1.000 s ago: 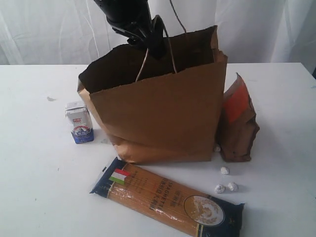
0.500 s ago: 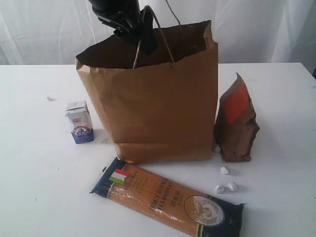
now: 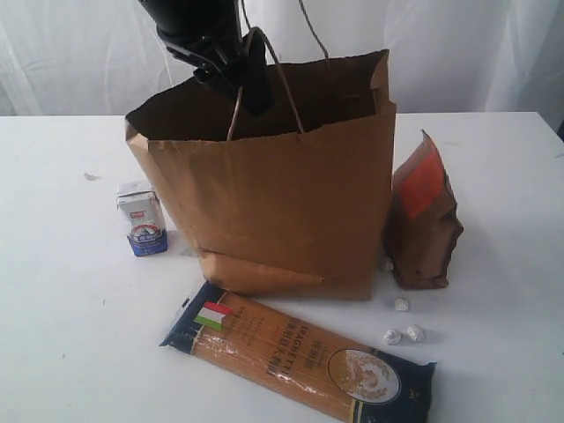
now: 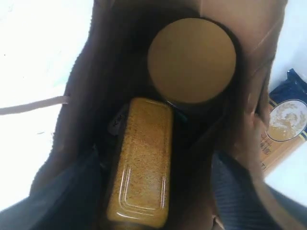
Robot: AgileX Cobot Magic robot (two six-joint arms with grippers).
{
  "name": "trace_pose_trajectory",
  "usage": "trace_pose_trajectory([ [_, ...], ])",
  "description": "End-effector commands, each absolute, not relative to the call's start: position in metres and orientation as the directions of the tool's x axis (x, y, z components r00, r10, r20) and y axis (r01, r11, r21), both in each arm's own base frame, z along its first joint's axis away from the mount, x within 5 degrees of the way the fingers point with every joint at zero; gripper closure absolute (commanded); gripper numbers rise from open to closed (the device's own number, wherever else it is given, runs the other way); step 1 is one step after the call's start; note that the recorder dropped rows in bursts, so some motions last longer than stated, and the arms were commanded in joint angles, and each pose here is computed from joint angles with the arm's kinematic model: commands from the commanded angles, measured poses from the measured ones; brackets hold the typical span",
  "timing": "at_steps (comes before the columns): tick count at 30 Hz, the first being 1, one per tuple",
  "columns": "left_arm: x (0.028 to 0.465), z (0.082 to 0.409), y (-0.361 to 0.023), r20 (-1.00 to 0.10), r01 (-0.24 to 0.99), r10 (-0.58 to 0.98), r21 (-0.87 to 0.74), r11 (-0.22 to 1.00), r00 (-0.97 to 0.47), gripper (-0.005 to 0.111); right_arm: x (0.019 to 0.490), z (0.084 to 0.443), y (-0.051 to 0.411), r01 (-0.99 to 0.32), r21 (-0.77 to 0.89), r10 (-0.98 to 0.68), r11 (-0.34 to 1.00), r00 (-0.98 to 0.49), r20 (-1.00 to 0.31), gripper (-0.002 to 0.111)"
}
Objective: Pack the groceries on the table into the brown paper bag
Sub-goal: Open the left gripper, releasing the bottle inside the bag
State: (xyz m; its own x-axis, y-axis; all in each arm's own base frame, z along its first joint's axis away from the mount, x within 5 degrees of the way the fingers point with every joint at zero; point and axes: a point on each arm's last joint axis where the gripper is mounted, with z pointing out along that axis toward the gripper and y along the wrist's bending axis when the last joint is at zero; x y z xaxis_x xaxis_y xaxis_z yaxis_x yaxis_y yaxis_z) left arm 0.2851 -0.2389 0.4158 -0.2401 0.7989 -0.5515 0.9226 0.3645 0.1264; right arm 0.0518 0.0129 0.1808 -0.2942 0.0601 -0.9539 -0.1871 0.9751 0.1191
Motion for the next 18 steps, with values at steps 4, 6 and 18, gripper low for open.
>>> trace_pose_trajectory([
  [4,0.274,0.425,-0.236,-0.568,0.930,0.786,0.093,0.356,-0.244,0.038,0.052,0.181,0.013,-0.183,0.118,0.062,0.976,-0.283,-0.957,0.108],
  [6,0.274,0.425,-0.236,-0.569,0.930,0.785,0.091,0.355,-0.244,0.038,0.052,0.181,0.013,-0.183,0.118,0.062,0.976,-0.283,-0.957,0.108],
  [18,0.276,0.401,-0.238,-0.521,0.934,0.806,0.049,0.355,-0.279,0.038,0.052,0.181,0.013,-0.183,0.118,0.062,0.976,-0.283,-0.957,0.108],
])
